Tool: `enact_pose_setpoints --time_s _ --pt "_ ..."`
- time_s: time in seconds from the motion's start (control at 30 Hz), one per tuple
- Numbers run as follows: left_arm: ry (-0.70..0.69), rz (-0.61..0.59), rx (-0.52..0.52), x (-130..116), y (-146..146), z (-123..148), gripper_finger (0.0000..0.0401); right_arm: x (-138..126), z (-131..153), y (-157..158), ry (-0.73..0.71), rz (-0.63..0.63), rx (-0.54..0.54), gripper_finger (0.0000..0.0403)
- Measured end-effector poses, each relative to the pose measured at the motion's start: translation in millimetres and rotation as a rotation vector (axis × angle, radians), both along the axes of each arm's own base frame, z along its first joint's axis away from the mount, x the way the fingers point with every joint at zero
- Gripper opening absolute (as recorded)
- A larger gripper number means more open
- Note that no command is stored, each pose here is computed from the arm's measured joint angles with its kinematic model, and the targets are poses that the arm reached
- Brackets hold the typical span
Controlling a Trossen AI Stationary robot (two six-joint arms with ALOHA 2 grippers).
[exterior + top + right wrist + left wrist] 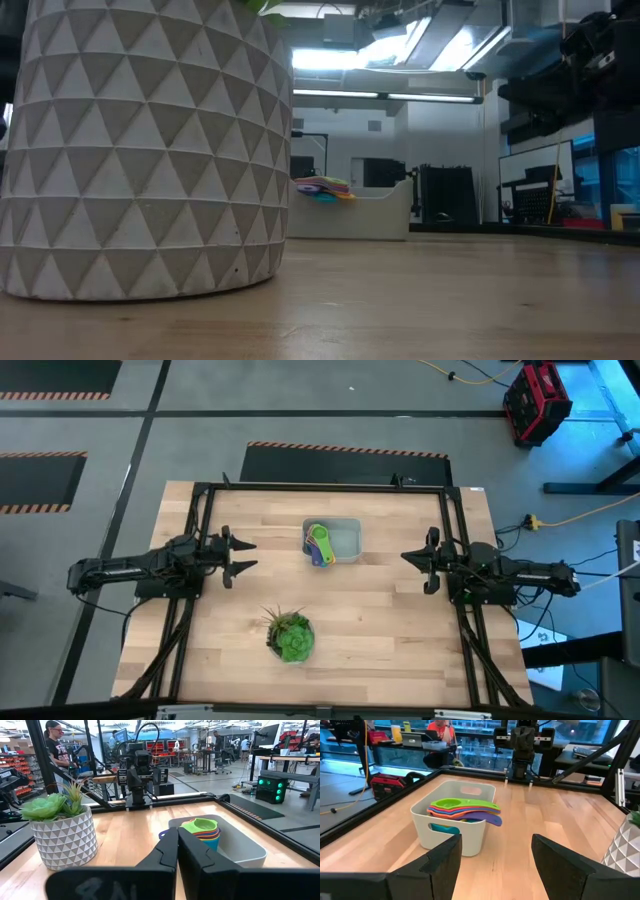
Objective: Nest measuring cups in basket
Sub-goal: Return to Home Position
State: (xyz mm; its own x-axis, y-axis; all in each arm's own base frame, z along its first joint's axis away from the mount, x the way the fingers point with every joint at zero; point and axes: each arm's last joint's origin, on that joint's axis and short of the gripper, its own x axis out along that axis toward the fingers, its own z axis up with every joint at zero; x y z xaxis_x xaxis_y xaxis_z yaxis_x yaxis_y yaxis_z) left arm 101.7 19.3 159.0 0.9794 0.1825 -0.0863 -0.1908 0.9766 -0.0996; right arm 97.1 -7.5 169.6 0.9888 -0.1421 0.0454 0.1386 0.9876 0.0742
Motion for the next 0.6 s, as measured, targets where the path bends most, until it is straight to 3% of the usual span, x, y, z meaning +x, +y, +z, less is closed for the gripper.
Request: enact_pose_setpoints --time_s 0.6 --pt "0.003 -0.003 0.005 0.0 -0.1 -0.2 0.0234 -0.1 0.2 0.0 -0.001 0.0 0.0 0.0012"
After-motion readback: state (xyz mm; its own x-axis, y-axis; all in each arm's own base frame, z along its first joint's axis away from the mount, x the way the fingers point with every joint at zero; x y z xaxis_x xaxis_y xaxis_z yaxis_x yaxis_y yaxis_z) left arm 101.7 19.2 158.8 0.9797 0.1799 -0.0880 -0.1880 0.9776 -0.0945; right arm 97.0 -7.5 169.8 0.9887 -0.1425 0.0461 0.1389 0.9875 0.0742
